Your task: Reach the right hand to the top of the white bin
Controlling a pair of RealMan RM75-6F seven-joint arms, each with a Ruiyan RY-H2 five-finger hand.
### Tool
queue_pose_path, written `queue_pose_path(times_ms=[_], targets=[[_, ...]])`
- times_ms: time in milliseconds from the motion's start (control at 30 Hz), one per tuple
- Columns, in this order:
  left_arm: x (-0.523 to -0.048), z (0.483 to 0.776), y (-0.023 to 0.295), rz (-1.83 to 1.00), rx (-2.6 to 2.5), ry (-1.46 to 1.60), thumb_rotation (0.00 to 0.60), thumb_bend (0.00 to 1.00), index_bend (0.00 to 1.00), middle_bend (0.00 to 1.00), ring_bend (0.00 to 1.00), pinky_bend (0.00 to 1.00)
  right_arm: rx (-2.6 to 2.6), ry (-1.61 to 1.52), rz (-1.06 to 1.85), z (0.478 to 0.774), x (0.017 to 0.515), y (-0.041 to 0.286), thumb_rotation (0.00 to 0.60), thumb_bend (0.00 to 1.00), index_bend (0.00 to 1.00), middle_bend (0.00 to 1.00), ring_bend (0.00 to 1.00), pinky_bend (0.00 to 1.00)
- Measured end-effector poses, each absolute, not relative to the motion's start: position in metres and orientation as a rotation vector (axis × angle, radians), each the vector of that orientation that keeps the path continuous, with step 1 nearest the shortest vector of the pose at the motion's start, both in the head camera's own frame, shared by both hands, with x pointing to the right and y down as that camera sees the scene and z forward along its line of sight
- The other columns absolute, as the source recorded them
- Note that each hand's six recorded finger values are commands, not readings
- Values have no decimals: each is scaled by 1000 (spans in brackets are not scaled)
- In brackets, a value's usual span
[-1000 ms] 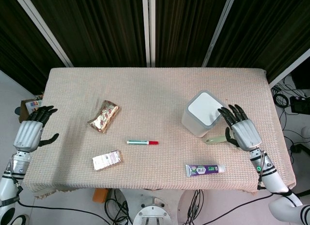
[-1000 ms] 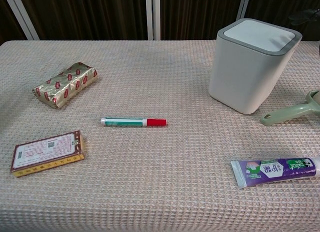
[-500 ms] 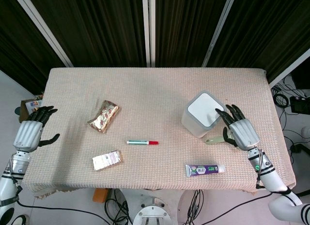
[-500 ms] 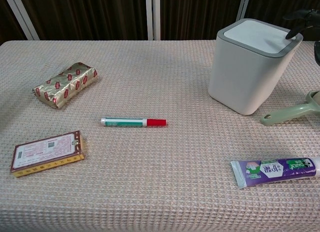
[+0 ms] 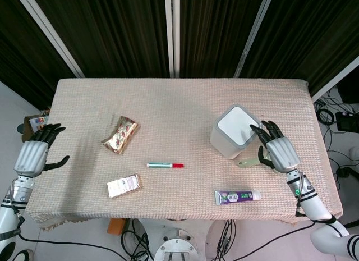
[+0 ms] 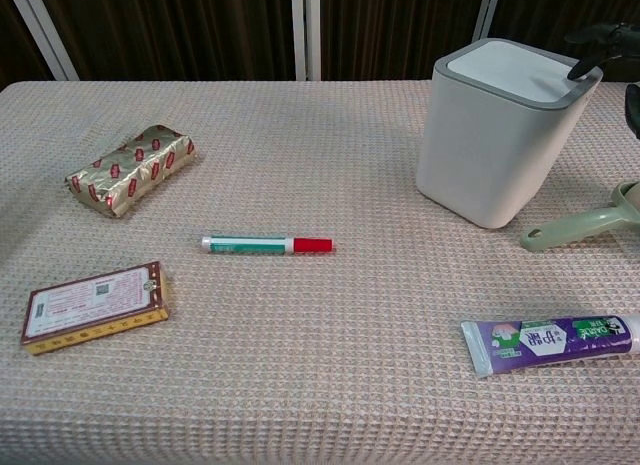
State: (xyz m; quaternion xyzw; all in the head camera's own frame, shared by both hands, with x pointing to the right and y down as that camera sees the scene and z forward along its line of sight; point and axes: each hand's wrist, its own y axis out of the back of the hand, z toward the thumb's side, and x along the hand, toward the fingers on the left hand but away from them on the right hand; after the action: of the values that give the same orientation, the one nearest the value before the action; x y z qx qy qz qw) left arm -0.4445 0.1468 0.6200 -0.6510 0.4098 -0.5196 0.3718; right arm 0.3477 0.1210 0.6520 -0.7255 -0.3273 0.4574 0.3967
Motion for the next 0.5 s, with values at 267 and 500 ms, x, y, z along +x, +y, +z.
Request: queue_pose_path(times_ms=[267, 500], targets=[[-444, 618, 147, -1326, -1667, 1055, 515, 239, 171, 124, 99, 200, -1766, -992, 1001, 618, 349, 111, 455, 551, 0, 0, 0, 0], [-451, 609, 158, -1326, -1635, 1063, 455, 239, 171, 124, 99, 200, -1655, -1101, 1033, 588, 400, 139, 457, 420, 0, 0, 0, 0]])
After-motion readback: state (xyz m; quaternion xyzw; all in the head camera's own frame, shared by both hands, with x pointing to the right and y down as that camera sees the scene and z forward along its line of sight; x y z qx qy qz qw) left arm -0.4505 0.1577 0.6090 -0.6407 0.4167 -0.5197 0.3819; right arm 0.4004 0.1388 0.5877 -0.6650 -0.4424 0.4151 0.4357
